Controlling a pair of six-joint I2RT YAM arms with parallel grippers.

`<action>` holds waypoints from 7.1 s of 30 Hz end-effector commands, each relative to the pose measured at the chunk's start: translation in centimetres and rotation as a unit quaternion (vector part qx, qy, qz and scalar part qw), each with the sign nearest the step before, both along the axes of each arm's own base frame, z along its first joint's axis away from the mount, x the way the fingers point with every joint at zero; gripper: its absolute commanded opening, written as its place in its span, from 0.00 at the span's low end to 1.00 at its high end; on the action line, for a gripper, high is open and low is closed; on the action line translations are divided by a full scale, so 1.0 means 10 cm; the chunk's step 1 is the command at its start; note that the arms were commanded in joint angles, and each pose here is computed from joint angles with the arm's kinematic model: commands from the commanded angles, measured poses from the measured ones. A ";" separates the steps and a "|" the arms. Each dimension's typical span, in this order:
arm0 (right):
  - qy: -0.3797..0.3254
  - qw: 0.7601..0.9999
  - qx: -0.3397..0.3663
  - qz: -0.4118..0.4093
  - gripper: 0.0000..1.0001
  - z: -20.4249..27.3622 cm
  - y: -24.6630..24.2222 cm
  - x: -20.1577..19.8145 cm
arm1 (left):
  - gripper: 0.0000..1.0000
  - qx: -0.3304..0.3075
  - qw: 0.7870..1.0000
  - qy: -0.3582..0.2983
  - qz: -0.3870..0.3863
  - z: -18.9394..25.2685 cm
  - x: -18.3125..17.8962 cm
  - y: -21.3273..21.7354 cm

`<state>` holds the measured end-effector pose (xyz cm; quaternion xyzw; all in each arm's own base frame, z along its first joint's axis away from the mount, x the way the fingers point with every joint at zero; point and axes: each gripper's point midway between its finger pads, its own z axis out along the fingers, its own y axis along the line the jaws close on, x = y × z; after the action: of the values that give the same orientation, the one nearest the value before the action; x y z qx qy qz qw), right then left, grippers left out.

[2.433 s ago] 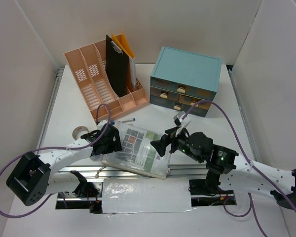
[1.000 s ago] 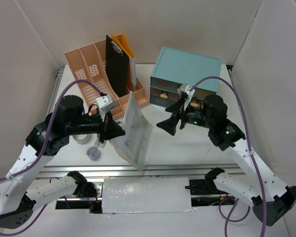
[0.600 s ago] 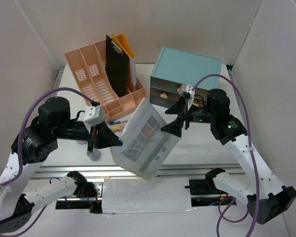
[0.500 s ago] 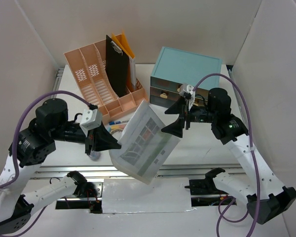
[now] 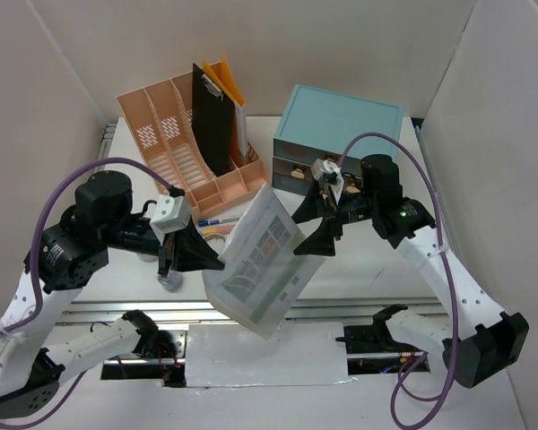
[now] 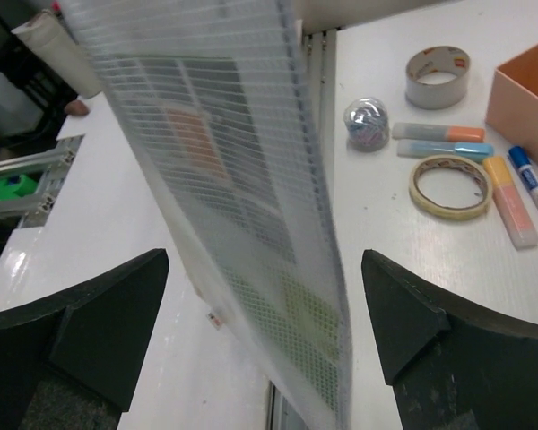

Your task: Organize the desk

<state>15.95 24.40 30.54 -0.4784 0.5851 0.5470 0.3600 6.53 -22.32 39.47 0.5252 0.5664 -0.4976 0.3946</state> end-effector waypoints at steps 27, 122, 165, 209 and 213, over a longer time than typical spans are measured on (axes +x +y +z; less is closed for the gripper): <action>-0.006 0.972 0.085 0.219 0.00 0.29 0.13 -0.72 | 0.00 -0.054 0.995 -0.085 0.027 0.38 0.29 -0.14; -0.260 0.796 0.229 -0.497 0.00 0.55 2.71 3.12 | 1.00 -0.156 0.730 -0.022 0.665 -0.50 1.02 1.83; -0.249 0.765 0.202 -0.558 1.00 2.04 1.58 2.73 | 1.00 -0.141 0.749 -0.023 0.646 -0.57 1.04 1.71; 0.214 0.604 0.331 -0.693 0.90 -0.49 -1.40 2.15 | 0.99 -0.048 0.795 0.035 0.604 -0.90 1.21 1.29; 0.240 0.595 0.352 -0.682 0.89 -0.48 -1.35 2.22 | 1.00 -0.051 0.800 0.034 0.597 -0.88 1.20 1.27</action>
<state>37.25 10.37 21.39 0.3624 0.6251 0.3394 0.6023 18.36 -9.04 29.50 0.0328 0.7705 -0.1957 0.6058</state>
